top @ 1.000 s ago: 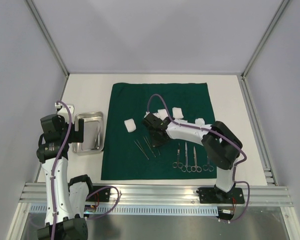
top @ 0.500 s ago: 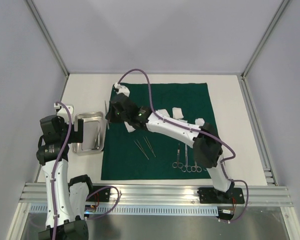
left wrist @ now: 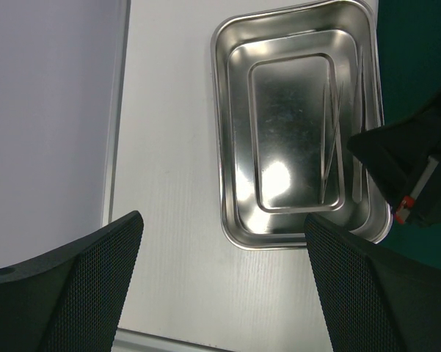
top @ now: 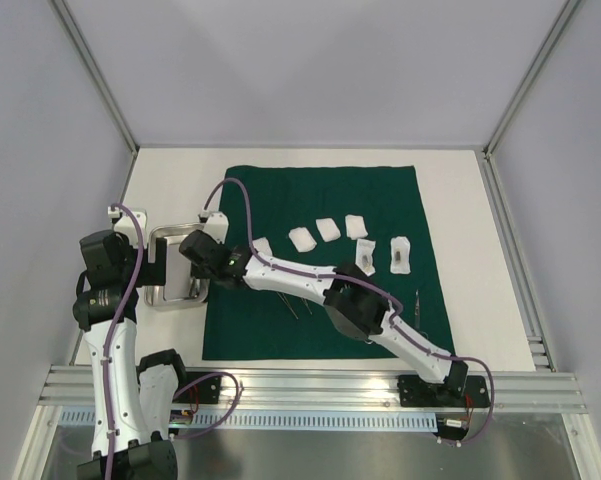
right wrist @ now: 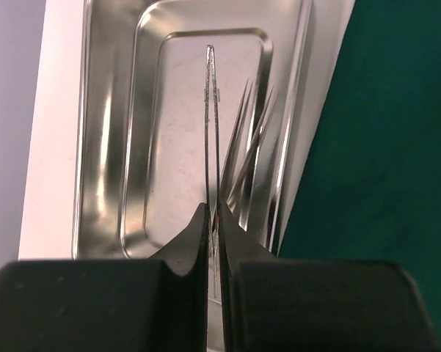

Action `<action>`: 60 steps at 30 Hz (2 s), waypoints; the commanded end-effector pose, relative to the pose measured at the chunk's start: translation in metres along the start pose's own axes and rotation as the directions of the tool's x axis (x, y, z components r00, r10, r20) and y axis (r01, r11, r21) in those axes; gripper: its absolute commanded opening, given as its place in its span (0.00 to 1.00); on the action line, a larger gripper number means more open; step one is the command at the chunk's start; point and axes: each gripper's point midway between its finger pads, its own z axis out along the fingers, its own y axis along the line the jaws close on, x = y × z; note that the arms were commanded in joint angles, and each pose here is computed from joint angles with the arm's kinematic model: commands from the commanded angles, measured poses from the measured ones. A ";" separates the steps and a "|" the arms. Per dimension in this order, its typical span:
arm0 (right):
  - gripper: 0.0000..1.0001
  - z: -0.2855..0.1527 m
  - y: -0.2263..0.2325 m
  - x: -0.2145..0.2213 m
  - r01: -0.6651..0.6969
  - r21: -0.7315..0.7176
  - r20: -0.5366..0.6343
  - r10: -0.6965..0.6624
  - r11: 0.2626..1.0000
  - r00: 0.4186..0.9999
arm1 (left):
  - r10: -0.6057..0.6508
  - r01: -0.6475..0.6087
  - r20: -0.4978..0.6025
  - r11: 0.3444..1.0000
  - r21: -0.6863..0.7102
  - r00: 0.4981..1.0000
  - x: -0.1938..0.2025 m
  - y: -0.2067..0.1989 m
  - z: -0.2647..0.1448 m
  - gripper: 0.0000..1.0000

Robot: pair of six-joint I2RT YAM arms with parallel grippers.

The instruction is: Prepare the surgical pack

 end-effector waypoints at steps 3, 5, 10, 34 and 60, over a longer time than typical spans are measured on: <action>0.01 0.003 0.013 -0.018 -0.052 0.016 0.115 0.050 0.999 0.992 | -0.022 0.023 0.027 1.000 -0.014 0.999 -0.006 0.003 -0.003 1.00; 0.01 0.007 0.010 -0.015 -0.053 0.032 0.119 0.048 0.998 0.992 | -0.022 0.022 0.024 1.000 -0.011 0.999 -0.006 0.002 -0.002 1.00; 0.00 0.015 0.004 -0.015 -0.058 0.060 0.131 0.050 0.997 0.990 | -0.021 0.021 0.023 1.000 -0.010 1.000 -0.005 0.002 -0.001 1.00; 0.02 0.021 -0.017 0.010 -0.041 0.110 0.069 0.034 0.993 0.997 | -0.019 0.019 0.023 1.000 -0.006 1.000 -0.006 0.001 -0.001 1.00; 0.31 -0.058 0.051 -0.070 0.033 -0.118 0.183 -0.011 0.992 0.983 | -0.022 0.022 0.015 1.000 -0.015 1.000 -0.005 0.003 -0.001 1.00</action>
